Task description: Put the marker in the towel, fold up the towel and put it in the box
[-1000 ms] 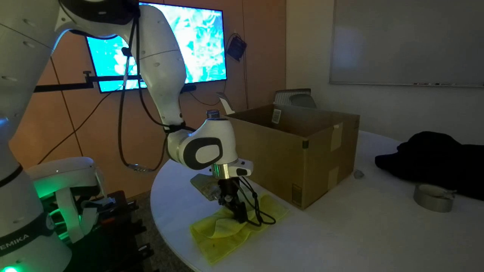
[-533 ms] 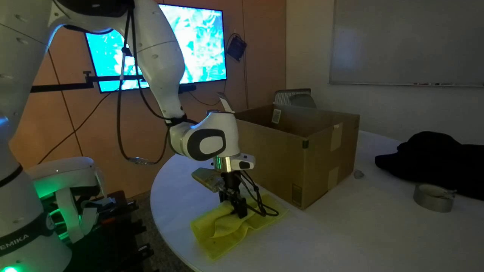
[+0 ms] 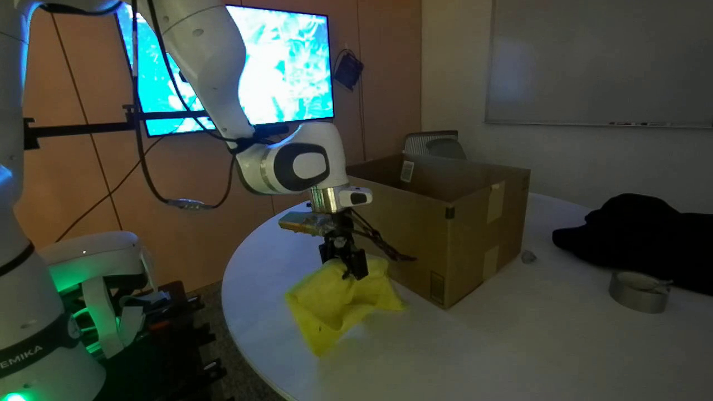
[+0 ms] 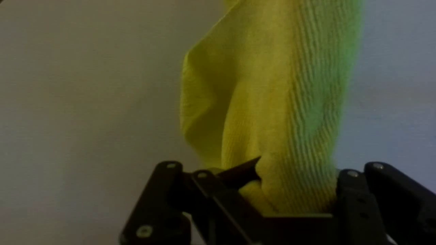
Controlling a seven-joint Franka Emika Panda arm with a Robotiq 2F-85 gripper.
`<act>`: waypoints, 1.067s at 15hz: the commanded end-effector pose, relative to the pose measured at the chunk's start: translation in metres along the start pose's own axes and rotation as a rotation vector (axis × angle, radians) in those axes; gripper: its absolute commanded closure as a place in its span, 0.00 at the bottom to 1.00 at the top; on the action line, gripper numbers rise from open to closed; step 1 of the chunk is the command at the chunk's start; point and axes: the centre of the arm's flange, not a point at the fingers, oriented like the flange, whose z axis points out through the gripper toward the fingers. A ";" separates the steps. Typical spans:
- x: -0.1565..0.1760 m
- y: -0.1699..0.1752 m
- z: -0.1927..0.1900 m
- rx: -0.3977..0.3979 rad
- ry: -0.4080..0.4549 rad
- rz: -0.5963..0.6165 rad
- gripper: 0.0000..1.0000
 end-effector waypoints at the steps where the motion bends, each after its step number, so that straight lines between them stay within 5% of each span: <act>1: -0.007 0.007 -0.070 -0.052 0.038 -0.020 0.97; 9: 0.025 0.007 -0.215 -0.126 0.210 0.004 1.00; 16: 0.109 -0.008 -0.290 -0.200 0.457 0.082 1.00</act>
